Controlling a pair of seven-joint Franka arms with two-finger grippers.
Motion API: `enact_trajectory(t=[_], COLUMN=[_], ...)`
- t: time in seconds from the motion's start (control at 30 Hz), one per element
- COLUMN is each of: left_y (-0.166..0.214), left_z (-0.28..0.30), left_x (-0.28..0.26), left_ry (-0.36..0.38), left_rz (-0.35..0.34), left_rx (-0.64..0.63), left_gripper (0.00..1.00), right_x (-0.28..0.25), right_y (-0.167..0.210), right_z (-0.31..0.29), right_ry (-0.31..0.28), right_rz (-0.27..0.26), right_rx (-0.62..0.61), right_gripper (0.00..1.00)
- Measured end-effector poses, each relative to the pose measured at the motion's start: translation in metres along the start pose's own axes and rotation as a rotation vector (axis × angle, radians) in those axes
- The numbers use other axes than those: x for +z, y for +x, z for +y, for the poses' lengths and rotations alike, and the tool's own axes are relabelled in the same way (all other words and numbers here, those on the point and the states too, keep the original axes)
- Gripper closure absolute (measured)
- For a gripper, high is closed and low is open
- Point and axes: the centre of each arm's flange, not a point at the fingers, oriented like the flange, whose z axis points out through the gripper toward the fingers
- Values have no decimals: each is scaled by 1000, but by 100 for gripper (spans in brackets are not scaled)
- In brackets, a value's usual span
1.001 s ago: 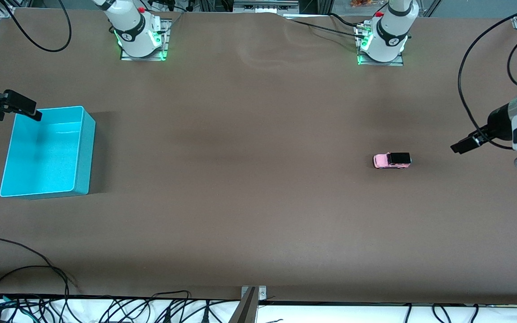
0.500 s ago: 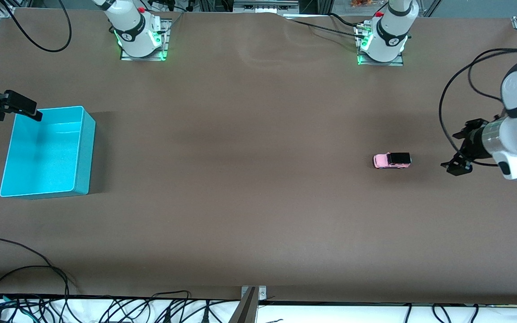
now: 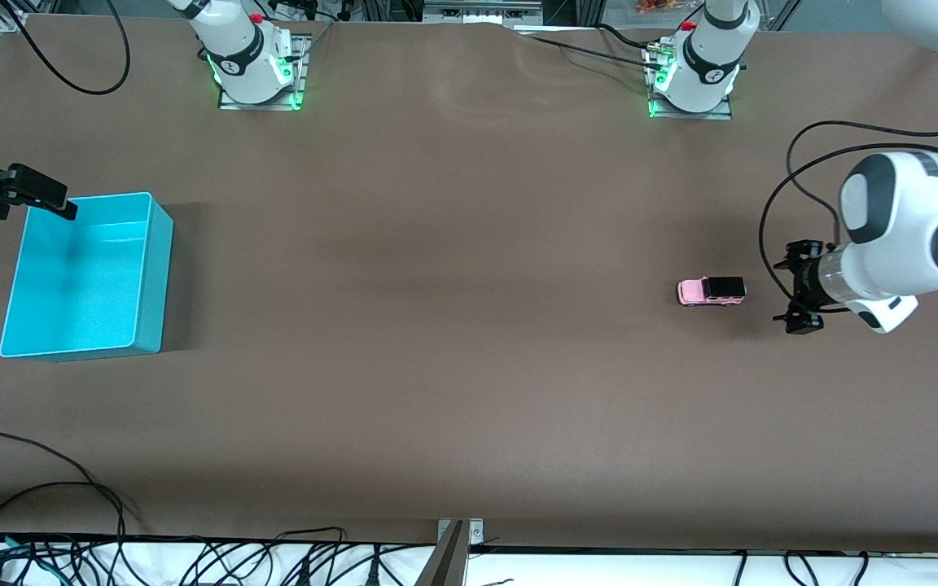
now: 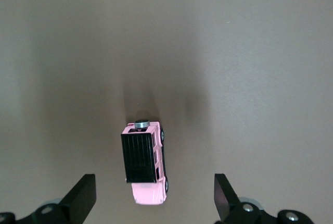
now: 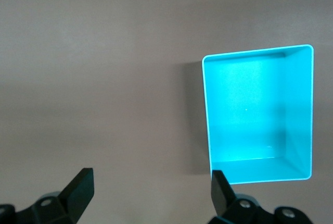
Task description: Wind and store pink jeep toy
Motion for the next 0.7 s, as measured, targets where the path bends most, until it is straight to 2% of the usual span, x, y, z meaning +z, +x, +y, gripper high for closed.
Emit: enact_trajectory(t=[0.3,0.7], left_y=[-1,-28], left_z=[-21,-38], left_x=[57,93], left_ry=[-18,-34], left_rz=[2,-4], left_rx=[-93,-62], left_gripper=[0,0], right_x=[0,0], right_y=[0,0], right_z=[0,0], right_ry=[0,0], right_rz=[0,0], right_rx=[0,0], right_gripper=[0,0])
